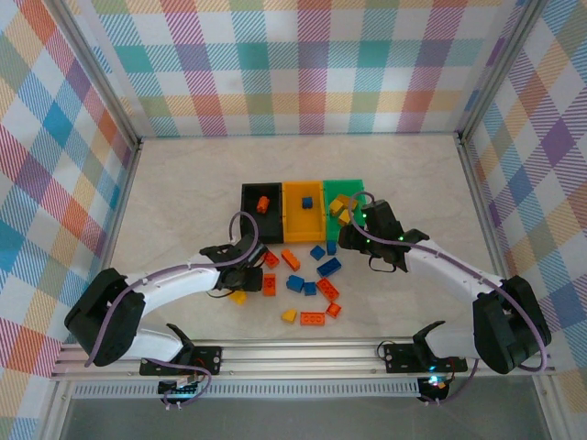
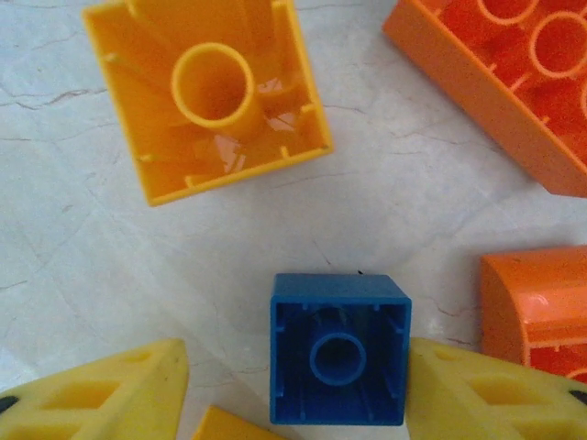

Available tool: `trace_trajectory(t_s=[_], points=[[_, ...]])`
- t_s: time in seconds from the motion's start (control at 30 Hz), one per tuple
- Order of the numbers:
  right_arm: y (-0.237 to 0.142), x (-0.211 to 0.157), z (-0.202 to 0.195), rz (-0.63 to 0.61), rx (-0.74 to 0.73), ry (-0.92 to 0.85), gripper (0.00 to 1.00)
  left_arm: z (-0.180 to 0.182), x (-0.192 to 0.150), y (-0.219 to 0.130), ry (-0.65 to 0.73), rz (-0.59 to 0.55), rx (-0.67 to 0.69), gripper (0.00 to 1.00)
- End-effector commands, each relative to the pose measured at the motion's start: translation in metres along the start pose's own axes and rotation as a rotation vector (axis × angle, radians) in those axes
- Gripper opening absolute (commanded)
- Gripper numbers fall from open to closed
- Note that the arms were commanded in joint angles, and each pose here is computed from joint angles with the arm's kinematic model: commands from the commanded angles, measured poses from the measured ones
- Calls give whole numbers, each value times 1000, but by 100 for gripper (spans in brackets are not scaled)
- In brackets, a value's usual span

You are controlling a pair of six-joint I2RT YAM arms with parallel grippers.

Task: Sort the legos into containers by color

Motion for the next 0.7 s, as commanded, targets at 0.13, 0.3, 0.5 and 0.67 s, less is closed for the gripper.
trace_trajectory(t_s=[0.13,0.3,0.5,0.67], points=[[-3,1,2,-18,31,10,72,-5,8,5,2,-3,-18,58],[-3,0,1,-17,26,10,73,-9,12,9,5,-2,-18,46],[-3,1,1,-22,30,9,73,-7,11,4,1,-7,-26,35],[-4,2,2,-27,34,10,73,-16,11,-22,13,-40,-81,30]])
Point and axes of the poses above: each hand's point on the last joint's axis, 136 mm out from that joint toward the fingers, its own y axis out along the fingers, its own z axis along the line the jaws close on, x = y × z, the point moved 9 cm from there along -y, back along the fingers, and after that the axes turned 5 degrees about y, right-handed, at the moved point
